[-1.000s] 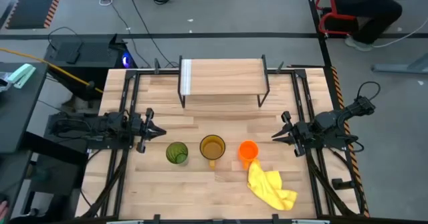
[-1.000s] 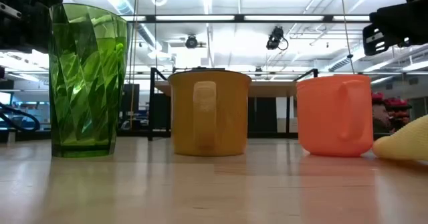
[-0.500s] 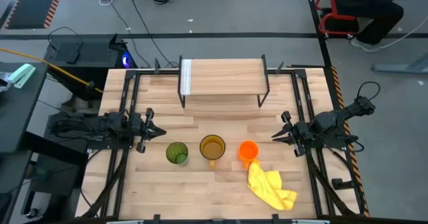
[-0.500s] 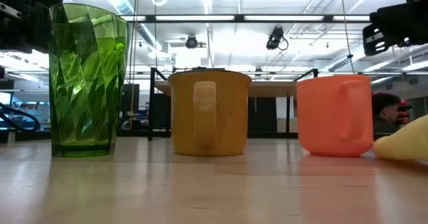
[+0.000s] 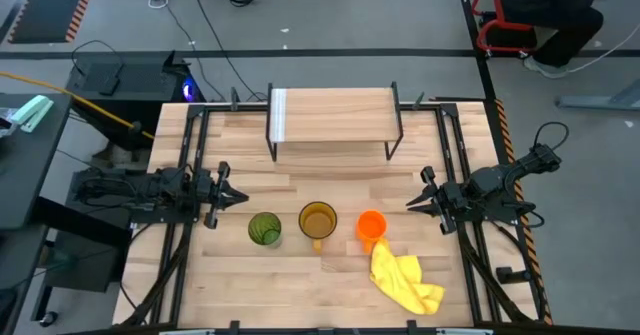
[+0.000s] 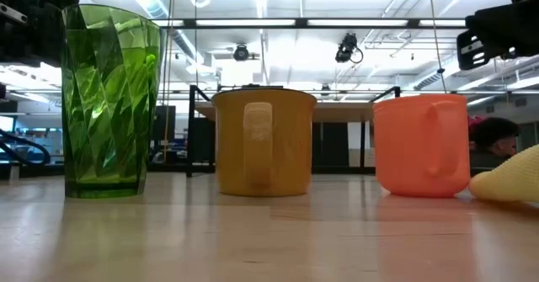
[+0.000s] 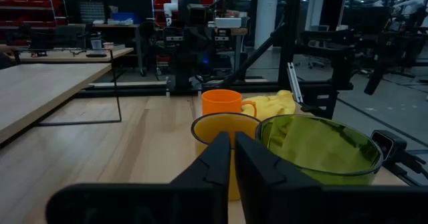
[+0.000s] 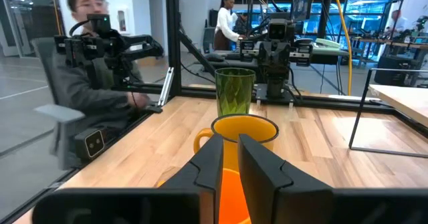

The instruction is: Stack small to large cups/mugs on shelf

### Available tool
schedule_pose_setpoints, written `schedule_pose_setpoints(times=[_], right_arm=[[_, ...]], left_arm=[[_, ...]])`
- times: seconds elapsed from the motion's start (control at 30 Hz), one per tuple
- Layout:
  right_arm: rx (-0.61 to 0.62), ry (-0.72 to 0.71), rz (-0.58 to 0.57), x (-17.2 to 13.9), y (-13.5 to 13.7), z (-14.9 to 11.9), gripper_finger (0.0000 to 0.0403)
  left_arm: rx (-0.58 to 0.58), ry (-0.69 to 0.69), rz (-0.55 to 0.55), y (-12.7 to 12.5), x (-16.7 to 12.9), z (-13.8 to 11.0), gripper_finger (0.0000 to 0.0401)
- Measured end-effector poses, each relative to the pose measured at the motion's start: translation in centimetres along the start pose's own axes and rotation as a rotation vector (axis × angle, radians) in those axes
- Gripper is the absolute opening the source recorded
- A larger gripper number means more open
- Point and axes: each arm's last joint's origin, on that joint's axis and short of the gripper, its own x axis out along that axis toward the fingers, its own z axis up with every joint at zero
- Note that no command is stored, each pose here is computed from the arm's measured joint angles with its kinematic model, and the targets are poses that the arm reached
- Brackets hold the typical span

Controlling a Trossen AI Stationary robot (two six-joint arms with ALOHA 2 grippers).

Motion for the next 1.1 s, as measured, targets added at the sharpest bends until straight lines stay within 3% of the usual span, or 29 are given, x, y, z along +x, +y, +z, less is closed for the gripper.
schedule_pose_setpoints(times=[1.1], right_arm=[[0.000, 0.000, 0.000, 0.00, 0.00, -0.01, 0.0055]], left_arm=[[0.000, 0.000, 0.000, 0.00, 0.00, 0.00, 0.0035]])
